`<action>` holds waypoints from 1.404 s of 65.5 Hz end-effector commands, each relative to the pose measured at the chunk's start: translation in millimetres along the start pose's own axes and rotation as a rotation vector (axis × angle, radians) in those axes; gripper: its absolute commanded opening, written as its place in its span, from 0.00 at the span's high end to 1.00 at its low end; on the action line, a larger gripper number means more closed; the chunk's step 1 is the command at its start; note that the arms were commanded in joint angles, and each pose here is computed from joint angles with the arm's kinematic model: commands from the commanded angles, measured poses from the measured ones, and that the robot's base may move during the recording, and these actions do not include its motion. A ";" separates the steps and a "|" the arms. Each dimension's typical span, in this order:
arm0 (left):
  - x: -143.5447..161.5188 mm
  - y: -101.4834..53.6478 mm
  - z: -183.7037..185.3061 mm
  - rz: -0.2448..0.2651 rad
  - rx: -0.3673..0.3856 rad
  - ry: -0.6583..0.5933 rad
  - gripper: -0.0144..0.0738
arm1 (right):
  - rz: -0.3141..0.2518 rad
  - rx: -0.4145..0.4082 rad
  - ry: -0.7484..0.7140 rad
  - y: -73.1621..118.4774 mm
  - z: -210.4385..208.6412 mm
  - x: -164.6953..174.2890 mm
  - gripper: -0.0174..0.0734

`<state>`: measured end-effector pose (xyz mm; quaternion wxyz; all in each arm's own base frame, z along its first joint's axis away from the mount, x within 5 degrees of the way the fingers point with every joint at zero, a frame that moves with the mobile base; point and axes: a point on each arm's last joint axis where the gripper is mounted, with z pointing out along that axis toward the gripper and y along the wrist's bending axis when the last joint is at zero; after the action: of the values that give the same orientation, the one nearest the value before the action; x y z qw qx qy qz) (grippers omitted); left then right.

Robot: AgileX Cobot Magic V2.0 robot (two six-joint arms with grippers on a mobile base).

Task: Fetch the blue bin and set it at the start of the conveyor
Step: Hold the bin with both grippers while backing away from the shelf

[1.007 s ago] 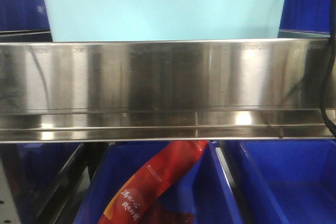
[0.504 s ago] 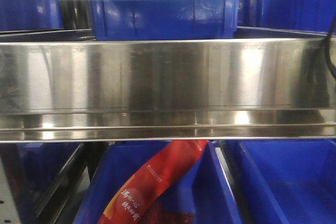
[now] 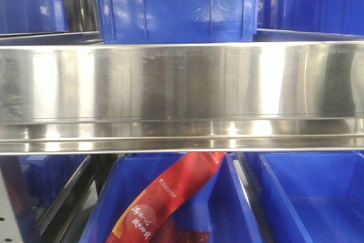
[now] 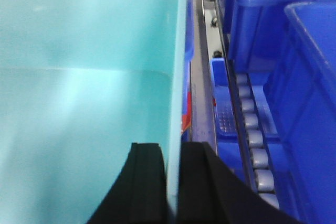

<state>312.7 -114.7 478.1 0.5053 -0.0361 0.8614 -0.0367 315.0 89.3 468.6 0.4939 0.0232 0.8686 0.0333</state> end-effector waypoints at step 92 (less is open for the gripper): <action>-17.5 1.0 -19.7 -0.019 0.033 -0.107 0.96 | -0.016 0.016 -0.086 -4.1 -20.4 -19.0 0.99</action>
<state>310.3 -114.9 490.8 0.5265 -0.0384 0.8477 -0.0523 309.2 86.5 485.7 0.5055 0.0273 0.8618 0.0309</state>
